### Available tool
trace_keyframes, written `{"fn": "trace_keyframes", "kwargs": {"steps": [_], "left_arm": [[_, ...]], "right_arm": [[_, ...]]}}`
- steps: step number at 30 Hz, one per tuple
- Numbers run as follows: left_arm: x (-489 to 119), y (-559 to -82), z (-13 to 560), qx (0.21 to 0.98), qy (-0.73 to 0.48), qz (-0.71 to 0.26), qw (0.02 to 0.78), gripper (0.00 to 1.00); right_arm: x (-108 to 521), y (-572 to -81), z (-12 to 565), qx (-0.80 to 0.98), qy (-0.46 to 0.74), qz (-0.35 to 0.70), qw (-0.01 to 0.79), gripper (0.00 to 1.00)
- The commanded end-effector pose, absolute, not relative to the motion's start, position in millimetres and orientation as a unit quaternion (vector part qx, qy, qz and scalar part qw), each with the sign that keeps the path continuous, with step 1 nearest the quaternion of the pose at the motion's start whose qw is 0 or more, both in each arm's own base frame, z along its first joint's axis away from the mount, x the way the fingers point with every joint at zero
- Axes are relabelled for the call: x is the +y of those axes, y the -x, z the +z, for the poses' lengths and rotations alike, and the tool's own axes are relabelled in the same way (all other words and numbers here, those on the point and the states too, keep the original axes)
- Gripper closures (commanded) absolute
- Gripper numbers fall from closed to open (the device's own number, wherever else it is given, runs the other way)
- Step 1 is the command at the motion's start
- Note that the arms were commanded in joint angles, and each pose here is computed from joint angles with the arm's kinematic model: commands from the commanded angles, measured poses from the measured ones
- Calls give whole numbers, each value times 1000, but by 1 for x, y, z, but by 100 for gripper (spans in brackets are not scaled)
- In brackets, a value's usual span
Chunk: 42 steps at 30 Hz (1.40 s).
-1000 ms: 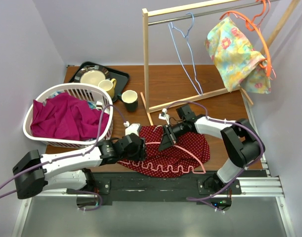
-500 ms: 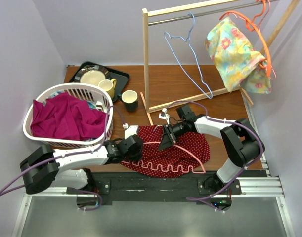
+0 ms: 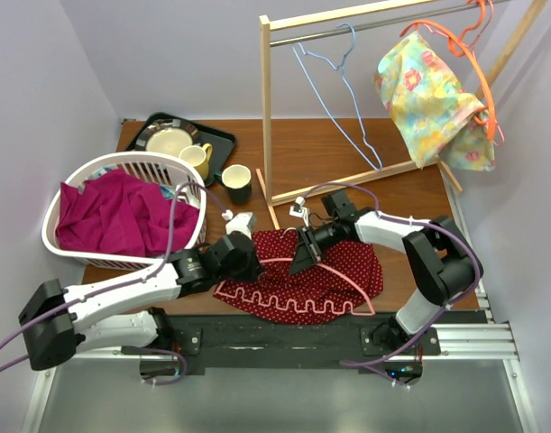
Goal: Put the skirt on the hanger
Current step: Place skirt on hanger
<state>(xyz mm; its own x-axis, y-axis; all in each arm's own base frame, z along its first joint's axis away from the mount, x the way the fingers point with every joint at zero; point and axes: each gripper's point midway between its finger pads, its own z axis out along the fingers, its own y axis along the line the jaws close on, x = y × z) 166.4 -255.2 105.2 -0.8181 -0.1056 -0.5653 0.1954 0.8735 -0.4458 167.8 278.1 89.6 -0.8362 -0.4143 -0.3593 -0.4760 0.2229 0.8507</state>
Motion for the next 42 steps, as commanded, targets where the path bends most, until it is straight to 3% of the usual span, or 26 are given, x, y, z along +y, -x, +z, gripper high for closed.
{"fn": "trace_keyframes", "kwargs": {"steps": [1,13,23,24,25,26,29,36,38,42], "left_arm": [[-258,-156,138,912,-54,-282,293,100],[-208,-134,225,880,7,-346,326,100],[-146,-107,152,921,98,-254,278,100],[-141,-106,144,925,108,-241,274,98],[-136,-104,134,929,109,-227,270,89],[-137,-104,130,931,109,-225,267,73],[-151,-113,152,918,86,-258,290,52],[-226,-134,253,830,-131,-378,388,39],[-261,-123,240,826,-203,-388,355,38],[-345,-104,208,780,-362,-338,383,35]], "right_arm": [[277,-184,110,767,299,564,65,100],[254,-203,110,778,293,546,98,100],[240,-213,106,793,284,528,111,100],[240,-213,106,792,284,528,111,100],[240,-212,105,794,282,528,107,100],[240,-212,104,793,283,529,106,100],[239,-211,102,794,281,529,101,100],[241,-210,102,791,281,535,94,100],[241,-210,102,791,280,535,93,100],[241,-210,103,792,279,535,95,100]]}}
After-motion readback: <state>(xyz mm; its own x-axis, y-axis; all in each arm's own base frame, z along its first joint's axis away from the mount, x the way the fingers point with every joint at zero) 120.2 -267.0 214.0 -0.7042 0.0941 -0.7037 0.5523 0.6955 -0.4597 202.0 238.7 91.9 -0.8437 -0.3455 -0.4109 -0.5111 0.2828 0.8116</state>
